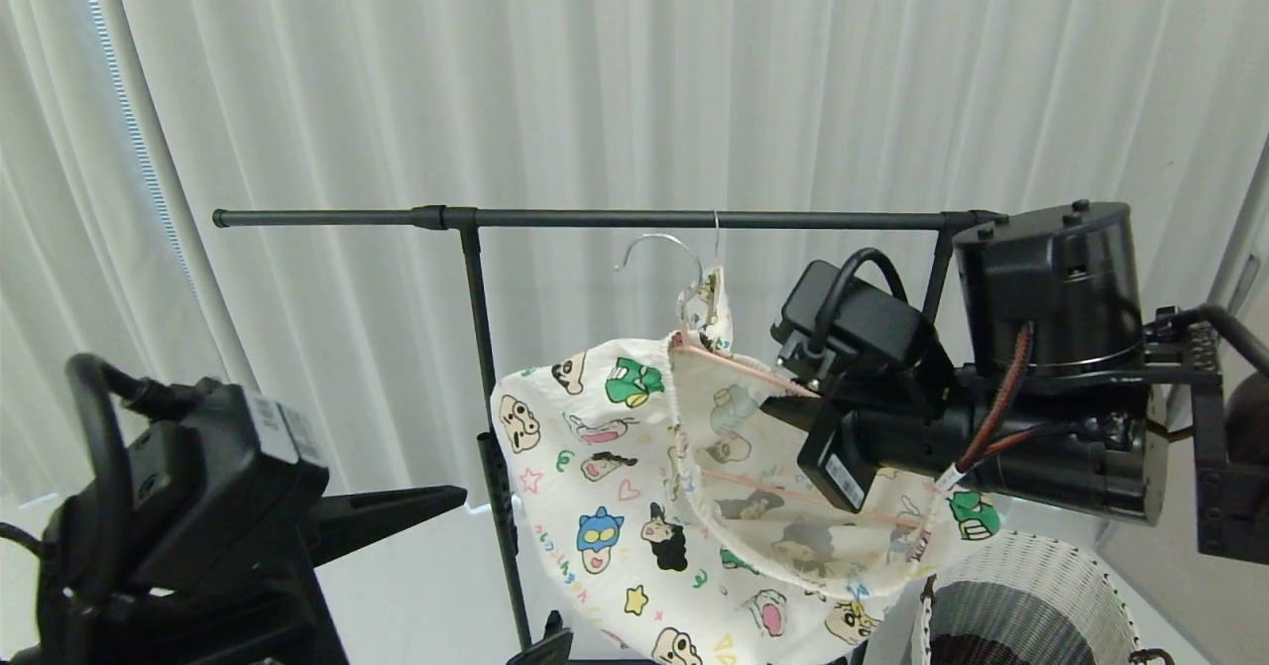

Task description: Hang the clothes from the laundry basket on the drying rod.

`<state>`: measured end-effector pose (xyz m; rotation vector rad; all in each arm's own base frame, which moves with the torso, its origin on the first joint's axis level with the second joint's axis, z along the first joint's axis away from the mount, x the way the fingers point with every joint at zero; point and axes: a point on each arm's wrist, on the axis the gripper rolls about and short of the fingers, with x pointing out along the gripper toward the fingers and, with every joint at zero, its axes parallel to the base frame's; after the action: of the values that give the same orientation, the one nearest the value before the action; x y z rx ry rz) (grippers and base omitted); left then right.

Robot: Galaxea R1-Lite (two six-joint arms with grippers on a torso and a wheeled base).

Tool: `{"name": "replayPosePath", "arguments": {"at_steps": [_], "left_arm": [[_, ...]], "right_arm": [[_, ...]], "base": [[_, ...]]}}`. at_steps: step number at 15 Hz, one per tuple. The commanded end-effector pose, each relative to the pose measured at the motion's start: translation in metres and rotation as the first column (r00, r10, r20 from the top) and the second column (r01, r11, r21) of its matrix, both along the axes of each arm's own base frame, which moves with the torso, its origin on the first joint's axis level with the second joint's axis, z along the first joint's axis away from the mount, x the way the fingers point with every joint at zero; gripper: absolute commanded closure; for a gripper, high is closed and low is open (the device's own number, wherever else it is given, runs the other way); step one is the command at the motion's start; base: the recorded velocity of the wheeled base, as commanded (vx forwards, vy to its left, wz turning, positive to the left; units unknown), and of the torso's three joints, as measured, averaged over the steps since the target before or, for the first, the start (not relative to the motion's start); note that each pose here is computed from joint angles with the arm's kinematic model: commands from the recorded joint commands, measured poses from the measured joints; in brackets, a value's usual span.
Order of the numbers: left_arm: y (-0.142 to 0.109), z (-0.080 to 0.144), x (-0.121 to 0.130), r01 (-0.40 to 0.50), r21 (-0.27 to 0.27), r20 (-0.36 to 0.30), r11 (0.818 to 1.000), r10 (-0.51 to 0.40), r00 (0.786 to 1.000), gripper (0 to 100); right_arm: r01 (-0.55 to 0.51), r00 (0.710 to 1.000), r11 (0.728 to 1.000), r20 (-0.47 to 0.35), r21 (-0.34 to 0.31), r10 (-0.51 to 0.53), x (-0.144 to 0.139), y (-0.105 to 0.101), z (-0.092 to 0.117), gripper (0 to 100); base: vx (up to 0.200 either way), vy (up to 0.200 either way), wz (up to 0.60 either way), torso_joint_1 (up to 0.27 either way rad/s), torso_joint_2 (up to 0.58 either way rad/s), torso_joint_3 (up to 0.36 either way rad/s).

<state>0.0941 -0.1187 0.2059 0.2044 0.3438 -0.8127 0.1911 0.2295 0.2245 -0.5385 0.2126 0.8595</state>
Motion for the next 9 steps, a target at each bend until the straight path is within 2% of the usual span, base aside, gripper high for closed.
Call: {"name": "replayPosePath", "arguments": {"at_steps": [1, 2, 3, 5, 7, 9], "left_arm": [[-0.016, 0.0, 0.012, -0.025, -0.003, -0.051, 1.0, 0.025, 0.998, 0], [-0.033, 0.009, 0.027, -0.121, -0.057, -0.105, 0.991, 0.114, 0.988, 0], [-0.043, 0.012, 0.035, -0.191, -0.087, -0.137, 0.978, 0.178, 0.974, 0], [-0.059, 0.014, 0.048, -0.297, -0.119, -0.181, 0.948, 0.273, 0.945, 0], [-0.066, 0.004, 0.054, -0.338, -0.084, -0.194, 0.937, 0.318, 0.928, 0], [-0.07, -0.007, 0.06, -0.4, -0.048, -0.194, 0.915, 0.384, 0.903, 0]], "right_arm": [[-0.004, 1.0, 1.0, -0.008, 0.007, 0.004, 0.004, 0.012, -0.002, 100], [-0.006, 1.0, 0.999, -0.021, 0.033, 0.007, 0.002, 0.022, 0.0, 100], [-0.01, 1.0, 0.999, -0.021, 0.041, 0.01, 0.002, 0.027, 0.001, 100], [-0.016, 1.0, 0.999, -0.024, 0.048, 0.017, 0.002, 0.032, 0.001, 100], [-0.022, 0.999, 0.998, -0.025, 0.064, 0.024, 0.0, 0.036, 0.003, 100], [-0.024, 0.999, 0.997, -0.031, 0.072, 0.027, -0.001, 0.038, 0.004, 100]], "base": [[0.0, 0.0, 0.0, 0.0, 0.0, 0.0], [0.0, 0.0, 0.0, 0.0, 0.0, 0.0], [0.0, 0.0, 0.0, 0.0, 0.0, 0.0], [0.0, 0.0, 0.0, 0.0, 0.0, 0.0], [0.0, 0.0, 0.0, 0.0, 0.0, 0.0], [0.0, 0.0, 0.0, 0.0, 0.0, 0.0]]}}
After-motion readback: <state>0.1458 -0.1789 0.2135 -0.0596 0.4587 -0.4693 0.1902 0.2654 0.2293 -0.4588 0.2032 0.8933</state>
